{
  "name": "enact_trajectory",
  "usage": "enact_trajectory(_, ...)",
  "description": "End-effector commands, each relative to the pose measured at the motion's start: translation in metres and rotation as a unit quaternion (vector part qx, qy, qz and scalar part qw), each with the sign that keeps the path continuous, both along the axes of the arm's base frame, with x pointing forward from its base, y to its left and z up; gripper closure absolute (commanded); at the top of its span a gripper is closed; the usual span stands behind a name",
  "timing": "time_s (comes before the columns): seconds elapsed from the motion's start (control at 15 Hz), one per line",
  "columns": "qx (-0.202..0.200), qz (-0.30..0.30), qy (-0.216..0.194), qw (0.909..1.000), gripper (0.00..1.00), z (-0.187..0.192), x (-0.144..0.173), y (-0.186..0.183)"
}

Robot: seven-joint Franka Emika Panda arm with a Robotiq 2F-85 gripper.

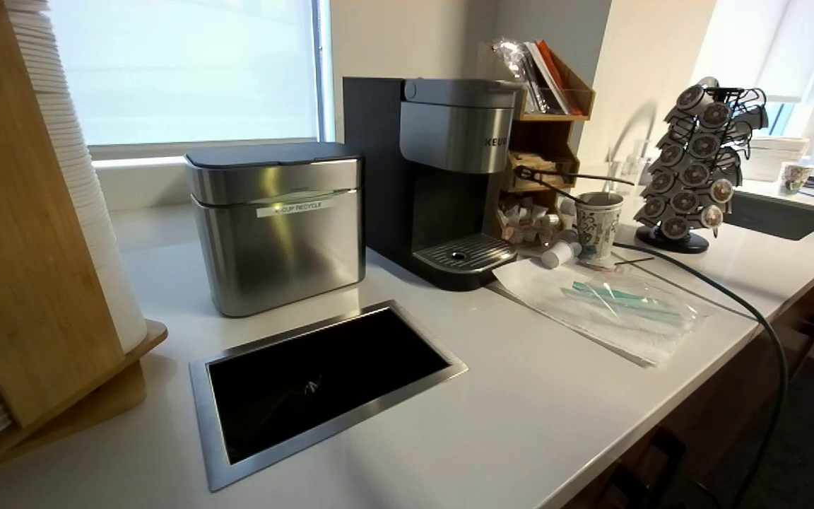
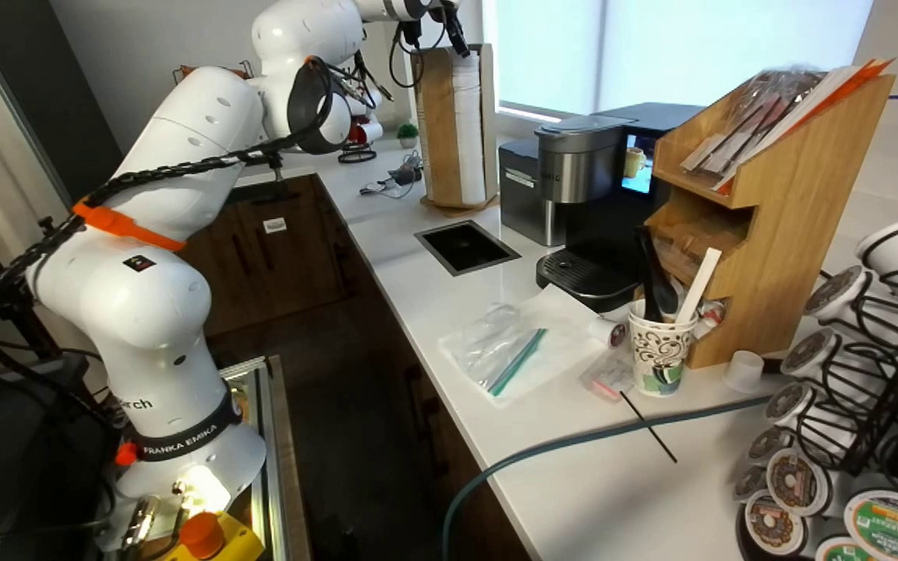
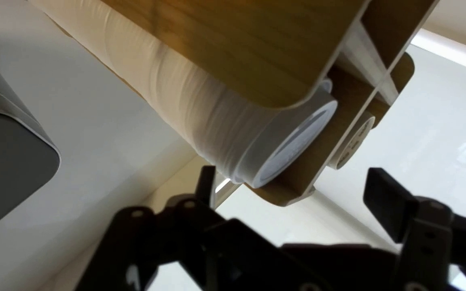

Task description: Remove one white lid from the wooden stand on the left.

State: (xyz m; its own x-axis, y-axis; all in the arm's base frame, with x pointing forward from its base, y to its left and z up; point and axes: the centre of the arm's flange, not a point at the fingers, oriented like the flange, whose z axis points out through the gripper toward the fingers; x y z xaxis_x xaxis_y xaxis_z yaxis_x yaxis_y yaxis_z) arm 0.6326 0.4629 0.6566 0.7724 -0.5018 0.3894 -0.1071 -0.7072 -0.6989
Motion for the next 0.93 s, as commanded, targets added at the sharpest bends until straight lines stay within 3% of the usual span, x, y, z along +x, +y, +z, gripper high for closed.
enact_trajectory(0.0,0.018,-0.009,0.008,0.9998,0.24,0.0060,0.0206,0.0178)
enact_trajectory(0.27,0.027,-0.013,-0.002,0.9996,0.12,0.0049,0.0245,0.0217)
enact_trajectory(0.47,0.034,-0.014,-0.015,0.9992,0.26,0.0066,0.0247,0.0239)
enact_trajectory(0.6,0.039,-0.012,-0.021,0.9989,0.54,0.0076,0.0252,0.0248)
enact_trajectory(0.67,0.039,-0.013,-0.020,0.9989,0.59,0.0077,0.0258,0.0256)
enact_trajectory(0.73,0.038,-0.015,-0.015,0.9991,0.46,0.0072,0.0270,0.0262)
enact_trajectory(0.87,0.039,-0.013,-0.018,0.9990,0.52,0.0075,0.0273,0.0265)
